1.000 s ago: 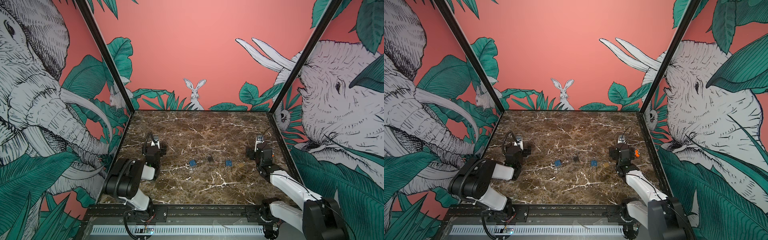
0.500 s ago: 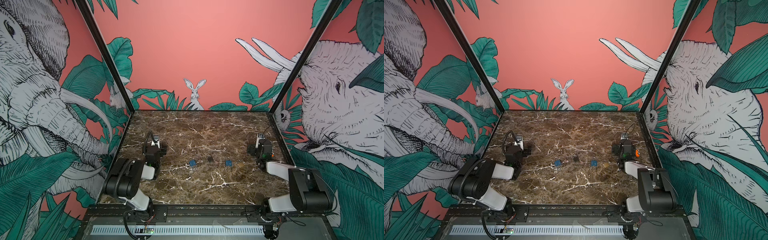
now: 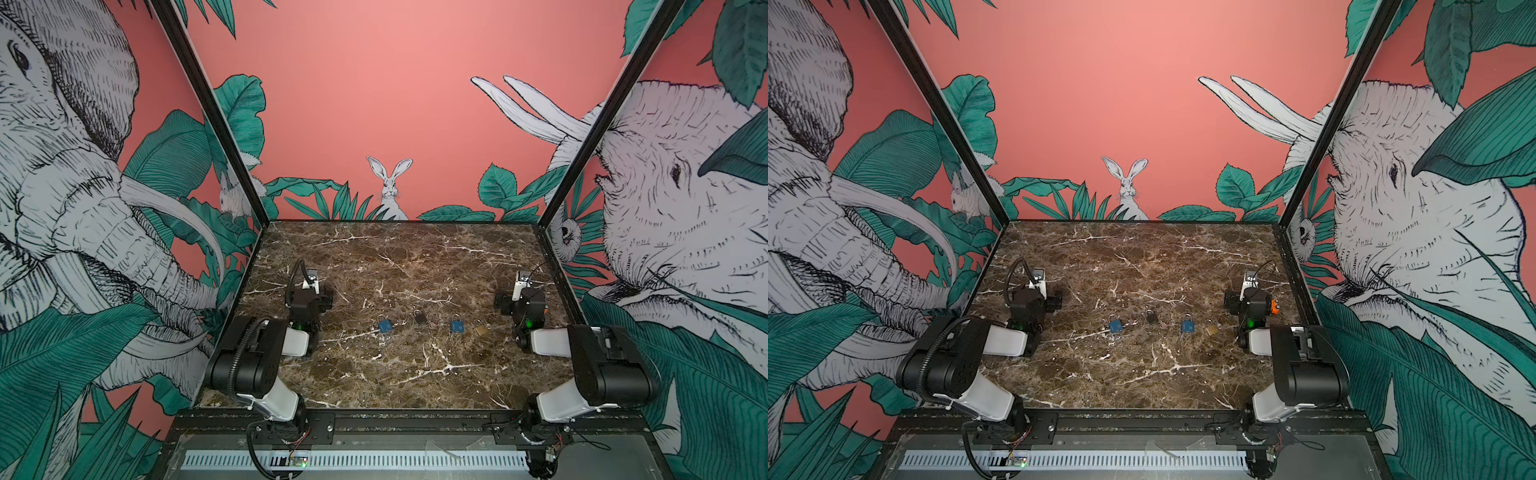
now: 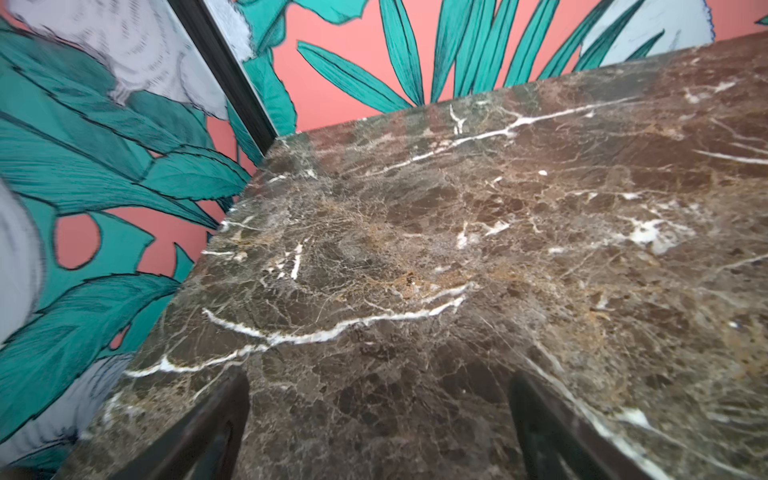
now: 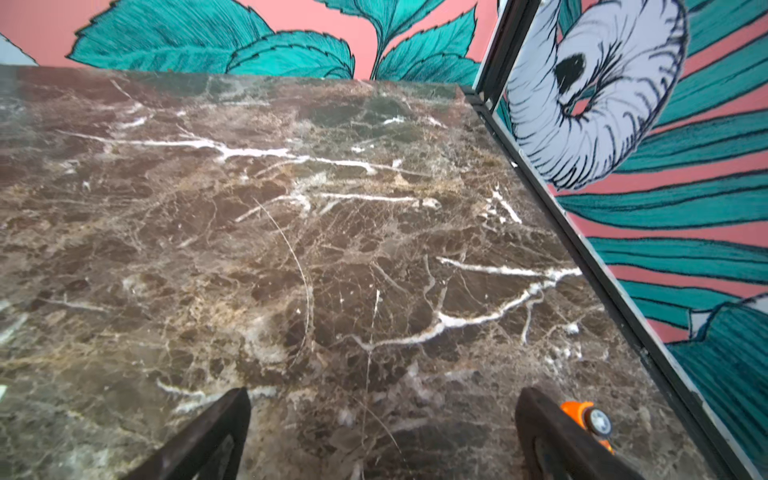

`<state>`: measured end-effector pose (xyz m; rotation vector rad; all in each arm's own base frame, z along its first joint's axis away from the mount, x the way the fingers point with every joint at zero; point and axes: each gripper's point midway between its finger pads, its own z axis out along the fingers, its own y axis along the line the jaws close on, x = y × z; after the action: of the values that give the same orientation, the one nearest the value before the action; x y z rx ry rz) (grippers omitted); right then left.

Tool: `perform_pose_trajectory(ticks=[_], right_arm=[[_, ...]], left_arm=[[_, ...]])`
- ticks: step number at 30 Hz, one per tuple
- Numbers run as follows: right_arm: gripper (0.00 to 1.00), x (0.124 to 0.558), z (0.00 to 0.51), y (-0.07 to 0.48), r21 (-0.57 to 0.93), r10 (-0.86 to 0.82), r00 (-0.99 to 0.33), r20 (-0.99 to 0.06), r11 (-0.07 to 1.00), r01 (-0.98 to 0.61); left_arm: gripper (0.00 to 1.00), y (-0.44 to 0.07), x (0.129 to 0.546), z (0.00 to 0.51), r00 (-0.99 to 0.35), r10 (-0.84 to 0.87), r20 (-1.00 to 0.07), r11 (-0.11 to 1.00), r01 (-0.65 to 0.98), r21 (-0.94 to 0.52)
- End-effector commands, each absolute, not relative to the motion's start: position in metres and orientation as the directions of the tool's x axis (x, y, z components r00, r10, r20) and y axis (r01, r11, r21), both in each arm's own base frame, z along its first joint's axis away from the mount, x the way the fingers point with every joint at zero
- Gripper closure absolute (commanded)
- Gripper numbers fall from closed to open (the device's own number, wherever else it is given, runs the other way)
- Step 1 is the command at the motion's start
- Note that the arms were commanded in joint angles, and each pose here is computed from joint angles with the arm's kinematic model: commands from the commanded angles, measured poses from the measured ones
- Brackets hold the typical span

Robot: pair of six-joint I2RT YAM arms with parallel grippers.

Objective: Lock with the key

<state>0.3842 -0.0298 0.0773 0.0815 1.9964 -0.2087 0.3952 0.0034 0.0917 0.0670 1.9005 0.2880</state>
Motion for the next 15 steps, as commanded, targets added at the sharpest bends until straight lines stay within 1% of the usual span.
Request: perform_pose_trajectory(ticks=[1, 6, 10, 15], right_arm=[[0.02, 0.3923, 0.0938, -0.0302, -0.111, -0.042, -0.363, -0.931, 0.979, 0.17], [0.02, 0.3919, 0.0943, -0.0286, -0.123, -0.054, -0.363, -0.93, 0.978, 0.17], [0.02, 0.3906, 0.0959, -0.024, -0.173, -0.096, -0.365, -0.926, 0.968, 0.183], [0.02, 0.3908, 0.0954, -0.0228, -0.176, -0.1, -0.366, -0.925, 0.968, 0.181]], left_arm=[[0.02, 0.0033, 0.4007, 0.0961, -0.349, 0.138, -0.927, 0.984, -0.057, 0.168], [0.02, 0.0024, 0.3996, 0.0969, -0.342, 0.145, -0.928, 0.983, -0.053, 0.173], [0.02, 0.0019, 0.3993, 0.0965, -0.345, 0.149, -0.927, 0.983, -0.054, 0.178], [0.02, 0.0018, 0.3997, 0.0969, -0.344, 0.149, -0.927, 0.983, -0.053, 0.178]])
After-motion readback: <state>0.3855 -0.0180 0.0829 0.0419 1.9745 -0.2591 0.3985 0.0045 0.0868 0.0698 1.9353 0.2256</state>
